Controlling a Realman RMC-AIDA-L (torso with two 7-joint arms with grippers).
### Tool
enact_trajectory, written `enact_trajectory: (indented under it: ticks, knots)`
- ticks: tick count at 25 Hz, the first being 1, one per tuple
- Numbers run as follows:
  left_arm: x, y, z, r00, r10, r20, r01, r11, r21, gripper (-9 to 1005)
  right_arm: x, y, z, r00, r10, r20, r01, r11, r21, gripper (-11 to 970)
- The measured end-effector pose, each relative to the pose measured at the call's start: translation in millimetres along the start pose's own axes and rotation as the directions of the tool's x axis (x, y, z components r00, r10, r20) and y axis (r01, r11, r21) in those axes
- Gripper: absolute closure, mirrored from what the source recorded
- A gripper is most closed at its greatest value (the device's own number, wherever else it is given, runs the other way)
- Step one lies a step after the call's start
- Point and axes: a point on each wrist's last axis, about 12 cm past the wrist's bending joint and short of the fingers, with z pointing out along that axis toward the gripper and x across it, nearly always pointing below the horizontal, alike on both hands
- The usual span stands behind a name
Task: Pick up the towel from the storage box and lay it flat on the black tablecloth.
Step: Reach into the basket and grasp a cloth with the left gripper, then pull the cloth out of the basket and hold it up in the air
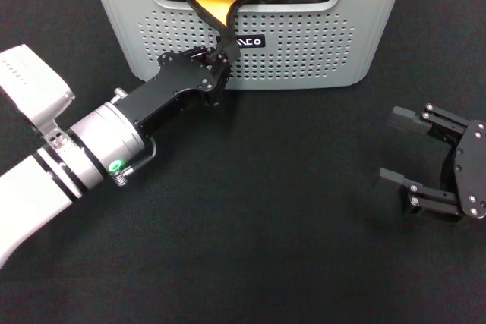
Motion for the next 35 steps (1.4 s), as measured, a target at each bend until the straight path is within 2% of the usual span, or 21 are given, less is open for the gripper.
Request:
enact_trajectory:
  ticks: [4,11,15,20,23,25,28,29,31,35]
  knots:
    - [-1.6,2.9,3.1,0.997,-0.076,-0.002,0.076,0.997,-0.013,954,0.1,0.3,-0.4,1.0,-0.006,0.0,0.006,1.0,0.0,256]
    - [-7.8,-0.1,2.7,0.997,-0.07,0.039,0.069,0.997,0.027,976,-0.3,0.0,-2.5,1.0,-0.009,0.002,0.009,1.0,0.01,261]
    - [-12.9,-0.4,-4.2,0.994,-0.07,0.08,0.067,0.997,0.047,982,-0.8,-0.9,-2.8,1.0,-0.013,0.004,0.013,1.0,0.015,263]
    - [-20.1,-2.3,-22.3,0.986,-0.076,0.151,0.064,0.994,0.086,988,-2.0,-2.8,-3.7,1.0,-0.025,0.006,0.025,0.999,0.022,266]
    - [-34.7,-10.4,-42.8,0.964,-0.1,0.245,0.05,0.978,0.201,988,-2.3,-3.3,-3.3,1.0,-0.027,0.006,0.027,0.999,0.021,268]
    - [-49.9,-18.6,-55.9,0.948,-0.119,0.294,0.013,0.942,0.336,988,-2.3,-3.4,-3.1,1.0,-0.03,0.006,0.03,0.999,0.021,270]
    - [-74.9,-30.8,-69.6,0.932,-0.163,0.324,-0.043,0.837,0.546,987,-2.3,-3.4,-3.1,0.999,-0.039,0.006,0.039,0.999,0.021,272]
    - [-81.2,-32.8,-70.1,0.933,-0.173,0.317,-0.048,0.811,0.583,987,-2.4,-3.4,-3.2,0.999,-0.041,0.006,0.041,0.999,0.021,272]
    - [-98.1,-40.3,-66.9,0.943,-0.176,0.283,-0.064,0.736,0.674,987,-2.5,-3.2,-3.3,0.999,-0.043,0.007,0.043,0.999,0.021,274]
    - [-116.1,-55.7,-52.8,0.963,-0.139,0.231,-0.103,0.602,0.792,987,-2.4,-3.2,-3.5,0.999,-0.044,0.006,0.044,0.999,0.022,276]
